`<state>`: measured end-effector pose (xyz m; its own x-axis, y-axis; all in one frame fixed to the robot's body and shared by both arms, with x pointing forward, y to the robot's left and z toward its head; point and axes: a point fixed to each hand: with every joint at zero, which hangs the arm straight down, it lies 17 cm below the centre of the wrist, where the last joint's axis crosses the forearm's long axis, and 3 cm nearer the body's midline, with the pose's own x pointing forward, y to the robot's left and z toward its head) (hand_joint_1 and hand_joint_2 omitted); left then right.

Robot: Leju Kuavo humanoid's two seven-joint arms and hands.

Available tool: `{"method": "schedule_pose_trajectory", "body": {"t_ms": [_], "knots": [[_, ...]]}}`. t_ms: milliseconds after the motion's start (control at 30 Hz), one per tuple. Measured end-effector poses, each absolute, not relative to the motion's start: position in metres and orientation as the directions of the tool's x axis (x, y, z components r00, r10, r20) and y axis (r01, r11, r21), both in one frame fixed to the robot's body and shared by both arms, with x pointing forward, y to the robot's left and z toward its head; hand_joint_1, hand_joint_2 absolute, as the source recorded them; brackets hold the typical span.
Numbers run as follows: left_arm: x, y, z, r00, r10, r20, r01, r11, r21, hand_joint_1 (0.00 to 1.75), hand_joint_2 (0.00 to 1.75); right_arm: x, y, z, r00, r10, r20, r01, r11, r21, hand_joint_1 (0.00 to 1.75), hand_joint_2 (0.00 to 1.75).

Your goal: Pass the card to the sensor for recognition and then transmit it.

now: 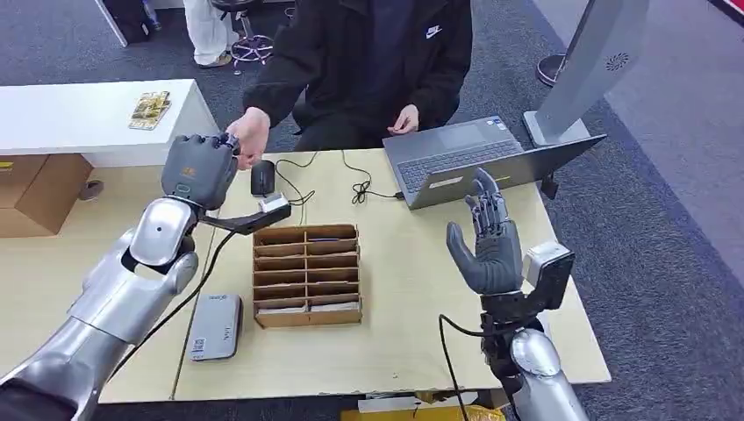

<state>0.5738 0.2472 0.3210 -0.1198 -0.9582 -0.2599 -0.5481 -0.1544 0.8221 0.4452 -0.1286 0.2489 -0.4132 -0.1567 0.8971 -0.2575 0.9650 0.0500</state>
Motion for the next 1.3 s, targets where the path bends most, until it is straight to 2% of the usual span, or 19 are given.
{"method": "schedule_pose_trajectory", "body": {"t_ms": [467, 500, 900, 1133, 1300], "knots": [[0.579, 0.237, 0.324, -0.125, -0.957, -0.260, -0.555, -0.150, 0.818, 1.75, 1.75, 0.446, -0.129, 0.252, -0.416, -0.164, 0.895, -0.255, 0.965, 0.058, 0.00, 1.75], [0.580, 0.237, 0.324, -0.125, -0.958, -0.260, -0.555, -0.150, 0.818, 0.00, 1.75, 0.446, -0.129, 0.252, -0.416, -0.164, 0.895, -0.255, 0.965, 0.058, 0.00, 1.75], [0.580, 0.232, 0.322, -0.145, -0.960, -0.238, -0.551, -0.121, 0.826, 0.00, 1.75, 0.448, -0.130, 0.252, -0.412, -0.161, 0.897, -0.249, 0.967, 0.059, 0.00, 1.75], [0.565, 0.219, 0.312, -0.304, -0.952, -0.029, -0.501, 0.133, 0.855, 0.00, 1.75, 0.448, -0.134, 0.258, -0.443, -0.146, 0.885, -0.231, 0.972, 0.044, 0.00, 1.75], [0.531, 0.211, 0.305, -0.457, -0.873, 0.173, -0.451, 0.395, 0.800, 0.00, 1.75, 0.449, -0.141, 0.268, -0.485, -0.106, 0.868, -0.208, 0.978, 0.004, 0.00, 1.75]]}}
